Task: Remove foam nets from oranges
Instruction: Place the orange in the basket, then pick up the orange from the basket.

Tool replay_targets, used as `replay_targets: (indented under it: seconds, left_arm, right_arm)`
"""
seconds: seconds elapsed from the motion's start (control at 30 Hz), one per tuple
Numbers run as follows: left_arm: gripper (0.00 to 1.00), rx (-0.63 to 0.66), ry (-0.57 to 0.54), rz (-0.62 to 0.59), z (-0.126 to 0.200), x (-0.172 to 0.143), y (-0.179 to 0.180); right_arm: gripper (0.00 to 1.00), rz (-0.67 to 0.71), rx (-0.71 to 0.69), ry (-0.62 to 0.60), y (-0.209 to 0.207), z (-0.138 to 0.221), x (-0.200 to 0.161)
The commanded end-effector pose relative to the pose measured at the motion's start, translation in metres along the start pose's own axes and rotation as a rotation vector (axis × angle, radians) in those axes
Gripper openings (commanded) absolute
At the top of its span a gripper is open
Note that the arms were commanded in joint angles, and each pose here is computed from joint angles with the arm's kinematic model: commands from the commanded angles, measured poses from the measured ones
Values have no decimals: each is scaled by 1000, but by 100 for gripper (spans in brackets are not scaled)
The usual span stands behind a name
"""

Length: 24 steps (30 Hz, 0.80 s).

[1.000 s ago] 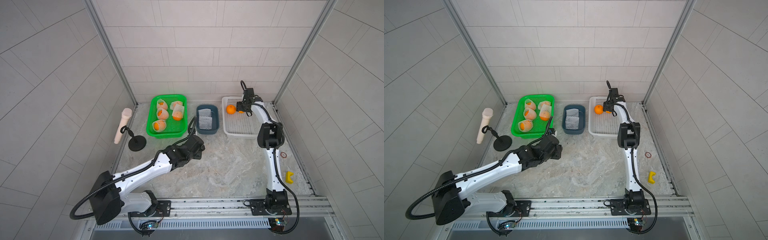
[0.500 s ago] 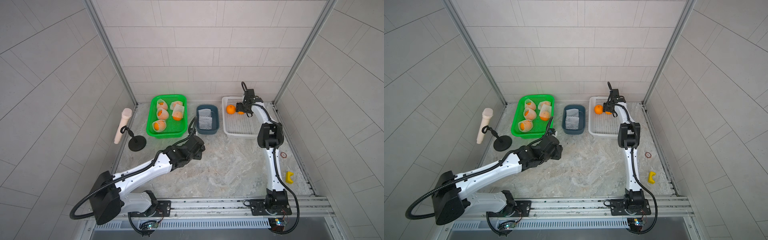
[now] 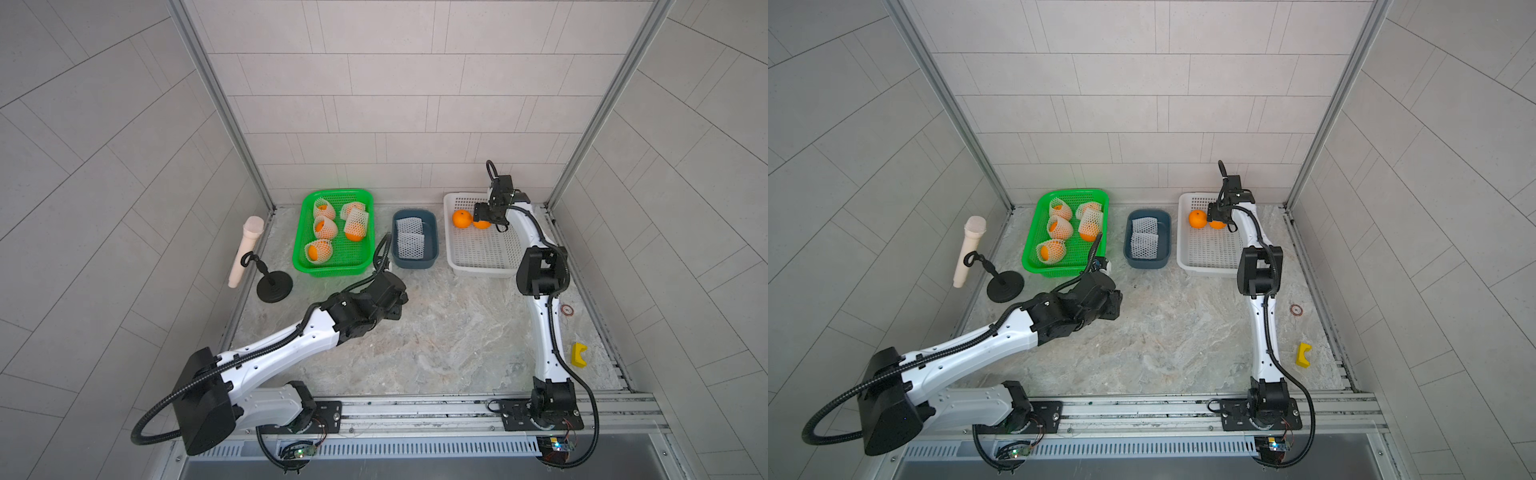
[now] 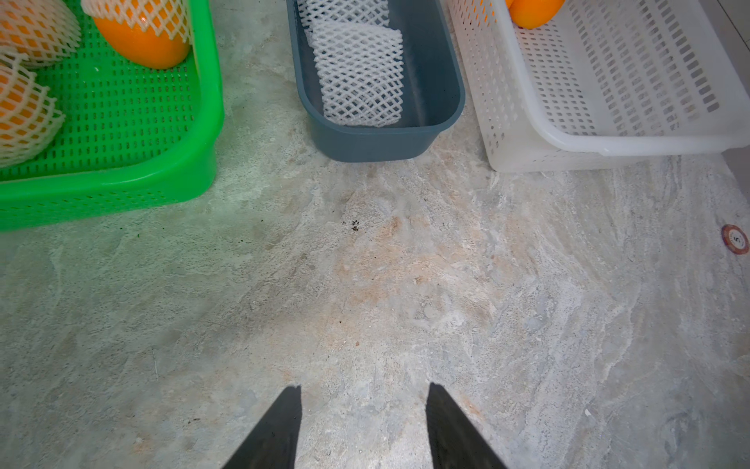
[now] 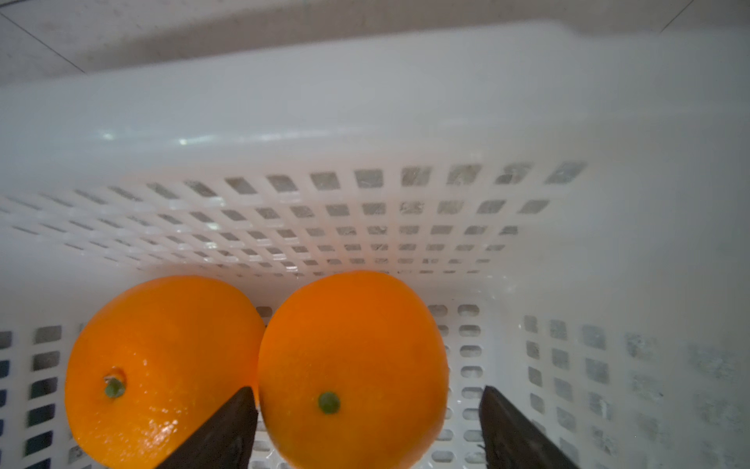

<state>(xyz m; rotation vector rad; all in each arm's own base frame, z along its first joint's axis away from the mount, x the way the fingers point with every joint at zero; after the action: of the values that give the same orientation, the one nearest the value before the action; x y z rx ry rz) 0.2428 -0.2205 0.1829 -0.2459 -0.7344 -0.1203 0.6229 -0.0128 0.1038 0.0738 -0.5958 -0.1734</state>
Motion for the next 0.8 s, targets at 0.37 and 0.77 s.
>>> replay_targets:
  seconds: [0.37, 0.77]
  left_arm:
    - [54, 37, -65, -7, -9, 8, 2]
    - [54, 91, -50, -26, -7, 7, 10]
  right_arm:
    - [86, 69, 33, -64, 13, 119, -7]
    - [86, 41, 74, -155, 11, 168, -53]
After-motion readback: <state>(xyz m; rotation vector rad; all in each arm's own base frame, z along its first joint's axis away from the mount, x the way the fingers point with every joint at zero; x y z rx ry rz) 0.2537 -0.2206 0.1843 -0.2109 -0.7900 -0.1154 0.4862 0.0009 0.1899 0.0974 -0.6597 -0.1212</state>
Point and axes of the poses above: each gripper's point midway between its finger pads, its own z axis back along the fingers, its own y axis along the line the jaws close on, x = y × z, the point moved 2 cm from there along z, back along the fingers
